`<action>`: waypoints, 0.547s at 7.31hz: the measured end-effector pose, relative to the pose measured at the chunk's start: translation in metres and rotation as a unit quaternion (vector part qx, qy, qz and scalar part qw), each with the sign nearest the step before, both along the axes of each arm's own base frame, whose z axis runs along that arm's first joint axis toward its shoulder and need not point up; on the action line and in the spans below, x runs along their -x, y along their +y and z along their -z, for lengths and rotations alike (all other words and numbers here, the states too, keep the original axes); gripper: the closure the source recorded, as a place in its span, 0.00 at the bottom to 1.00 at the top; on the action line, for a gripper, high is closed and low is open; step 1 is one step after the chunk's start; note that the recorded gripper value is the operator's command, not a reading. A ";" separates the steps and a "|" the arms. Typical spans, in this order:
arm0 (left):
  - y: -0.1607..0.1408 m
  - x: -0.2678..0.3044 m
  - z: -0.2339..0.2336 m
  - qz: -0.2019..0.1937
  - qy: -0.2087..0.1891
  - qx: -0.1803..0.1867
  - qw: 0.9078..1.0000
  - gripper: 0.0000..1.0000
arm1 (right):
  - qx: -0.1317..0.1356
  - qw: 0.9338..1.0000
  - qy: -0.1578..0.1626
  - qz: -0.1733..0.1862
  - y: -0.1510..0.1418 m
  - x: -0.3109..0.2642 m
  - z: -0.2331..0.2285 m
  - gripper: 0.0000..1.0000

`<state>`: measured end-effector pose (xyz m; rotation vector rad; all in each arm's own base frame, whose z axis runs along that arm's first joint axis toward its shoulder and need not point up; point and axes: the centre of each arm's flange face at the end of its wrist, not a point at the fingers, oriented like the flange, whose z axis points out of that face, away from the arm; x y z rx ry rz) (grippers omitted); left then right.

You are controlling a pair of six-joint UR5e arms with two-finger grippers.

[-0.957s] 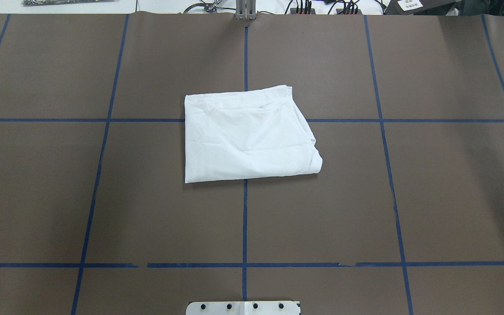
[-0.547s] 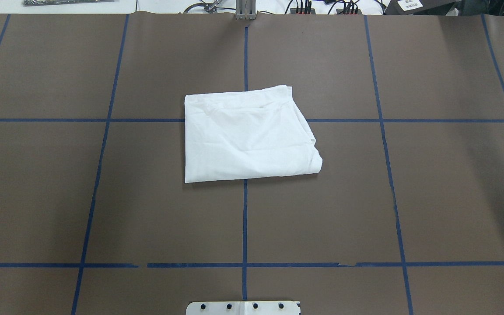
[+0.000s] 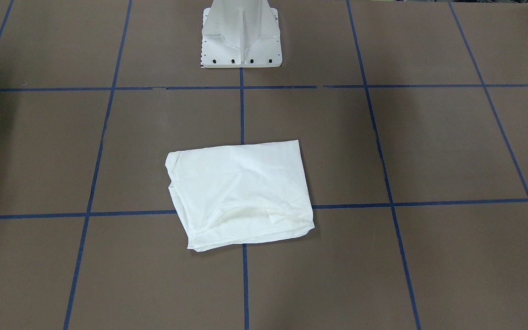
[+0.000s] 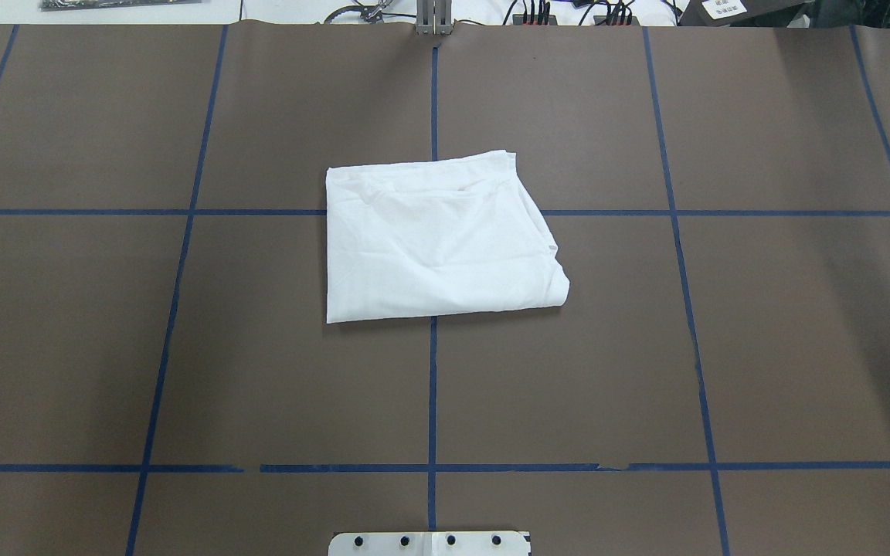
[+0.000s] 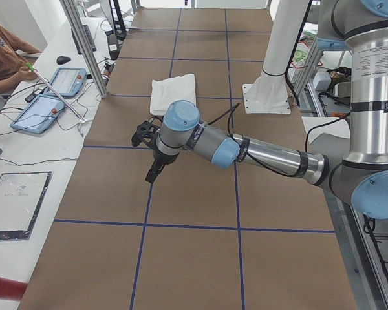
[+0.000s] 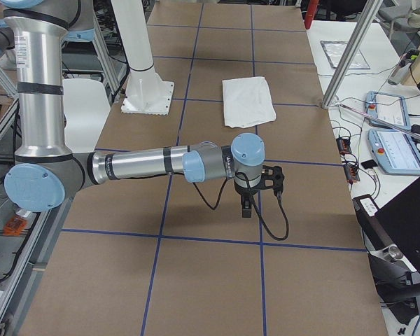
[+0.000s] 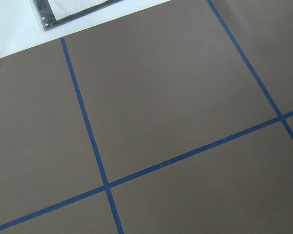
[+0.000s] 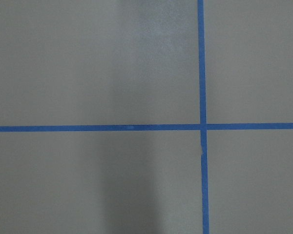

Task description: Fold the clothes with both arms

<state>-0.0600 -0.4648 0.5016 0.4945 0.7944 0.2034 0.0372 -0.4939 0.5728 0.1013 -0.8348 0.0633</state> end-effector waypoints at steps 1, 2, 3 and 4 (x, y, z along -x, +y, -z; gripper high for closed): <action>0.000 0.000 -0.001 0.000 0.000 0.001 1.000 0.00 | 0.000 1.000 0.001 0.000 0.000 0.000 0.000 0.00; 0.000 0.000 -0.001 0.000 0.000 0.001 1.000 0.00 | -0.001 1.000 0.001 0.000 0.000 0.000 0.000 0.00; 0.000 0.000 -0.001 0.000 0.000 0.000 1.000 0.00 | -0.004 1.000 0.000 0.000 0.000 0.000 0.000 0.00; 0.000 0.000 0.000 0.000 0.000 -0.001 1.000 0.00 | -0.005 1.000 -0.001 0.000 -0.001 0.000 0.000 0.00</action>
